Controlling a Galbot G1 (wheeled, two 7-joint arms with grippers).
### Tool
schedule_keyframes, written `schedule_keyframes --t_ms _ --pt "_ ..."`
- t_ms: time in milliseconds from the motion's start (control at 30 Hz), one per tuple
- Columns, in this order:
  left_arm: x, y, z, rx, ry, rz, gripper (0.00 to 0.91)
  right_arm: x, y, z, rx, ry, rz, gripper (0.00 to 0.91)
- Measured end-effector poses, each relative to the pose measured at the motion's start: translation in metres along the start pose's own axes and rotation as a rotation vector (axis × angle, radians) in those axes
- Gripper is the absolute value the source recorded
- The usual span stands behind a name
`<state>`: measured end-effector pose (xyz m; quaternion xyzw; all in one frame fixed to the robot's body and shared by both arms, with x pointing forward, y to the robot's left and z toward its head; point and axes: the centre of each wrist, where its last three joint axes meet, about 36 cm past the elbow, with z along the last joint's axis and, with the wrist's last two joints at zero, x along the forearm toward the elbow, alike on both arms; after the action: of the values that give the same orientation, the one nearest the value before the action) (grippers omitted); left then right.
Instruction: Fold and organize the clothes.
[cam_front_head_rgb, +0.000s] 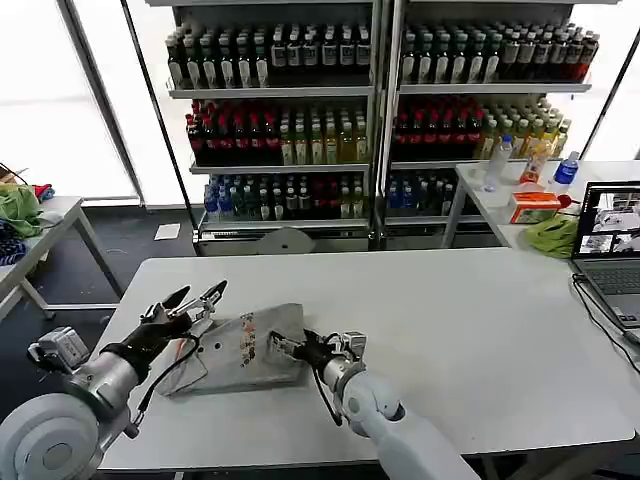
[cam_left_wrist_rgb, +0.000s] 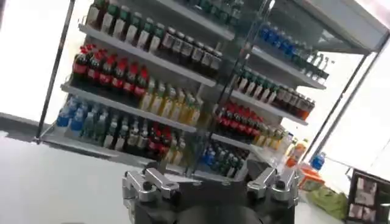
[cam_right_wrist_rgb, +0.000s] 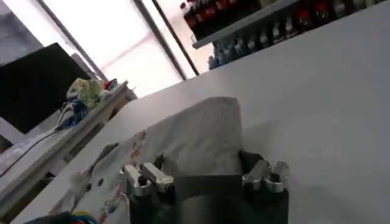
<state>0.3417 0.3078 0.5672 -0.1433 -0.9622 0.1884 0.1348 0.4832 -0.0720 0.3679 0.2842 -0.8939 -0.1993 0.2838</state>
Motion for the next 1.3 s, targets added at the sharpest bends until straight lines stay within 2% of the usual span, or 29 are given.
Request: schedule_keyframes --t_ms 533,833,1033,1067,1100,1300 --pt "0.013 0.009 0.006 -0.006 0.015 -0.036 0.907 0.008 -0.015 0.007 -0.176 -0.043 -0.067 0.0" --pt "0.018 0.012 0.007 -0.003 0.014 -0.042 0.907 0.044 -0.036 0.0 -0.198 -0.082 -0.053 0.0" --pt "0.019 0.009 0.009 -0.005 0.013 -0.036 0.907 0.075 -0.058 -0.009 -0.171 -0.09 0.017 0.0" --pt "0.019 0.008 0.009 -0.004 0.013 -0.035 0.907 0.08 -0.062 -0.01 -0.164 -0.09 0.03 0.625" --pt "0.019 0.007 0.01 -0.004 0.012 -0.034 0.907 0.085 -0.065 -0.011 -0.155 -0.089 0.043 0.907" --pt "0.023 0.005 0.011 0.001 0.013 -0.035 0.907 0.113 -0.081 -0.018 -0.08 -0.092 0.13 0.907"
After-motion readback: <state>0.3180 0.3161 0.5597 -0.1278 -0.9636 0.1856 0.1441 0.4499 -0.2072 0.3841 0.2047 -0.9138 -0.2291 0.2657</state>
